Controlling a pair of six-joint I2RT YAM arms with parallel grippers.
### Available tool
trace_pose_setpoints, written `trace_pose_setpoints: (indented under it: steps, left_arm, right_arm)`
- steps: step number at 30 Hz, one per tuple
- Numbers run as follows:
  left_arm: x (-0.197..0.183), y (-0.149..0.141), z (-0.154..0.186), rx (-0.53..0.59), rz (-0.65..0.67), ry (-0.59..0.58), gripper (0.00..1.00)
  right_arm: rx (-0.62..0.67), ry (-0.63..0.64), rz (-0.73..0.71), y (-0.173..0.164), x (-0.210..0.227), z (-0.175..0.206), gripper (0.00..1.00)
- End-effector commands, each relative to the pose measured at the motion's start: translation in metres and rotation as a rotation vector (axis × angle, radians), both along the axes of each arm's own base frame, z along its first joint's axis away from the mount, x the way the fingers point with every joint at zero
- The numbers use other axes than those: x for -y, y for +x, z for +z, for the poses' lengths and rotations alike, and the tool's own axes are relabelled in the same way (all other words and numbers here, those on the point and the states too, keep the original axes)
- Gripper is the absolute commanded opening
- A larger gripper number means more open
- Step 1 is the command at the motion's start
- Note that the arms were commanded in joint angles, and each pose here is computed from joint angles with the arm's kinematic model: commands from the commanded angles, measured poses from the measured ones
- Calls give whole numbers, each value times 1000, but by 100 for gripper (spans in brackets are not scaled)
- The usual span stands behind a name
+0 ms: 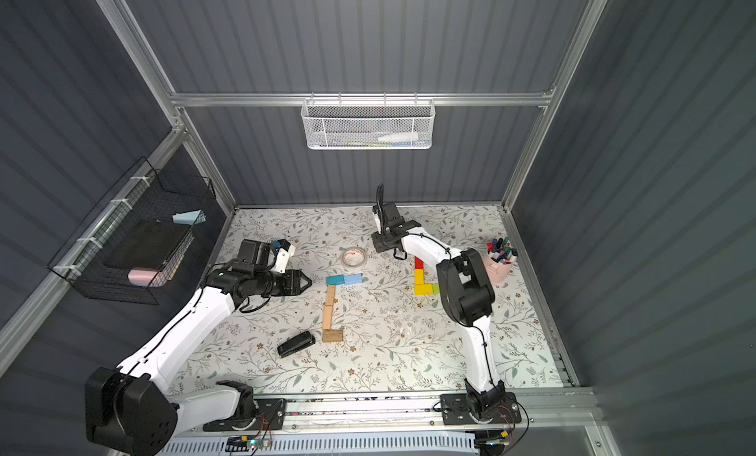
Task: Assemble the letter c with building blocks
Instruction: Place the building block at the center of the board.
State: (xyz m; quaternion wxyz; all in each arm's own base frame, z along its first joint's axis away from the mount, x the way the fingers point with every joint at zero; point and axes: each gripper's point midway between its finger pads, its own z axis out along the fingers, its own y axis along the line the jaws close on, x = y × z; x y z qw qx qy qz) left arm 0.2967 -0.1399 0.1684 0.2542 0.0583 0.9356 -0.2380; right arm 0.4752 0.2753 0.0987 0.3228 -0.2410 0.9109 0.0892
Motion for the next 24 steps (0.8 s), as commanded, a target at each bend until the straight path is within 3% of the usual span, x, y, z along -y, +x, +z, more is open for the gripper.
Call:
trace_pose_setpoints:
  steps: [1,8,13,24]
  left_arm:
    - [-2,-3,-2,-5,-12,8,53]
    - [1,-3,-3,-18,-24,-6,53]
    - [2,-4,-1,-13,-27,-10,53]
    - [2,-4,0,-7,-27,-12,53]
  right_arm:
    - [34,34,167,-29,-8,12,18]
    - [37,131,390,-116,-9,28,23]
    - [60,79,563,-174,-15,20,20]
    - [-38,15,735,-241,-27,-16,19]
